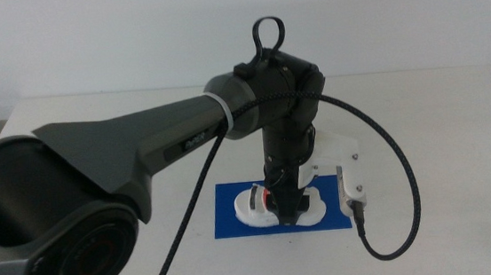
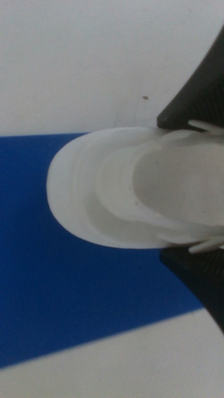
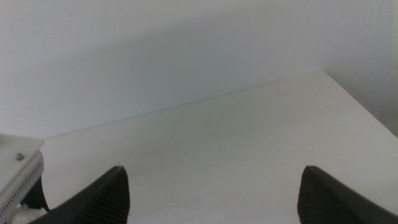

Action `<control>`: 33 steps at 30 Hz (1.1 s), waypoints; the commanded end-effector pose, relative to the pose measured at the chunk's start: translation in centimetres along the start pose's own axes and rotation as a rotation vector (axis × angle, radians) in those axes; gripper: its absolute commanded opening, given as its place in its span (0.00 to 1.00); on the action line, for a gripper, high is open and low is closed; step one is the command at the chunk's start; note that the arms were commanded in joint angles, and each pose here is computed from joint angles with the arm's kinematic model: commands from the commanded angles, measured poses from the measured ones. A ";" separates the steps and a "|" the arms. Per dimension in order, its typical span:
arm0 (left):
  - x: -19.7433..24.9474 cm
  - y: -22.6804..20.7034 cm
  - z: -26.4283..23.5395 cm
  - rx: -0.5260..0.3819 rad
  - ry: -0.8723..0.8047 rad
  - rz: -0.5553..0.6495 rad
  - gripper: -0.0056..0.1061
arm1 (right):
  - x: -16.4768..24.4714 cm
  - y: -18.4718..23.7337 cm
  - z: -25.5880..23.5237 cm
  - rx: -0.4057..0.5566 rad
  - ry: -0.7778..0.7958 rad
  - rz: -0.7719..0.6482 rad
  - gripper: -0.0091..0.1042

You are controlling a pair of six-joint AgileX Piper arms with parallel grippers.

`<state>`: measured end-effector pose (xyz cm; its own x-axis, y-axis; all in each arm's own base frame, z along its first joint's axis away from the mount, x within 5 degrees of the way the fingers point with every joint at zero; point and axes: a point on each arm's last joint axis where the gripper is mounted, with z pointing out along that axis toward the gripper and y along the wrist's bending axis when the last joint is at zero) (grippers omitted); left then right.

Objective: Use one arm to grab the shoe from the table and place it on the mat.

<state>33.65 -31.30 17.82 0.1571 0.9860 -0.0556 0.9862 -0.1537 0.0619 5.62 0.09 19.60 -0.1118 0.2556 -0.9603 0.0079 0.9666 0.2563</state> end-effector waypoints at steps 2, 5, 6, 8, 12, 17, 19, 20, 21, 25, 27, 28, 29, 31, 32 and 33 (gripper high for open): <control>-0.1 -0.1 0.1 0.013 0.001 -0.019 0.52 | 0.0 0.0 0.0 -0.002 -0.012 -0.009 0.78; -0.2 0.0 0.0 0.007 -0.004 -0.059 0.77 | 0.0 0.0 0.0 -0.002 -0.012 -0.009 0.78; -0.2 0.1 0.0 0.002 -0.001 -0.062 0.86 | 0.0 0.0 0.0 -0.002 -0.012 -0.009 0.78; -0.1 0.1 -0.2 0.002 0.008 -0.078 0.89 | 0.0 0.0 0.0 -0.002 -0.012 -0.009 0.78; -0.2 -0.1 -1.7 -0.010 -0.023 -0.050 0.89 | 0.0 0.0 0.0 -0.002 -0.012 -0.009 0.78; 0.0 -0.6 -7.5 -0.114 -0.106 -0.096 0.89 | 0.0 0.0 0.0 -0.002 -0.012 -0.009 0.78; 0.5 -1.3 -11.0 -0.175 -0.151 -0.162 0.89 | 0.0 0.0 0.0 -0.002 -0.012 -0.009 0.78; 1.0 -1.7 -13.1 -0.216 -0.176 -0.217 0.89 | 0.0 0.0 0.0 -0.002 -0.012 -0.009 0.78; 1.6 -2.3 -15.2 -0.251 -0.212 -0.294 0.89 | 0.0 0.0 0.0 -0.002 -0.012 -0.009 0.78; 5.5 -4.1 -22.4 -0.361 -0.358 -0.658 0.89 | 0.0 0.0 0.0 -0.002 -0.012 -0.009 0.78; 8.7 -5.3 -25.2 -0.381 -0.436 -0.875 0.89 | 0.0 0.0 0.0 -0.002 -0.012 -0.009 0.78; 10.2 -6.0 -25.9 -0.376 -0.462 -0.957 0.89 | 0.0 0.0 0.0 -0.002 -0.012 -0.009 0.78; 11.5 -6.9 -26.6 -0.388 -0.509 -1.018 0.89 | 0.0 0.0 0.0 -0.002 -0.012 -0.009 0.78; 13.9 -8.6 -27.5 -0.489 -0.602 -1.081 0.89 | 0.0 0.0 0.0 -0.002 -0.012 -0.009 0.78; 15.2 -9.7 -27.8 -0.553 -0.655 -1.117 0.89 | 0.0 0.0 0.0 -0.002 -0.012 -0.009 0.78; 16.5 -10.9 -27.8 -0.608 -0.715 -1.168 0.89 | 0.0 0.0 0.0 -0.002 -0.012 -0.009 0.78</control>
<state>25.08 -13.04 44.21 -0.5237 0.3769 -0.7640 0.4999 0.8622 0.0826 5.62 0.09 19.60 -0.1118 0.2556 -0.9603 0.0079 0.9666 0.2563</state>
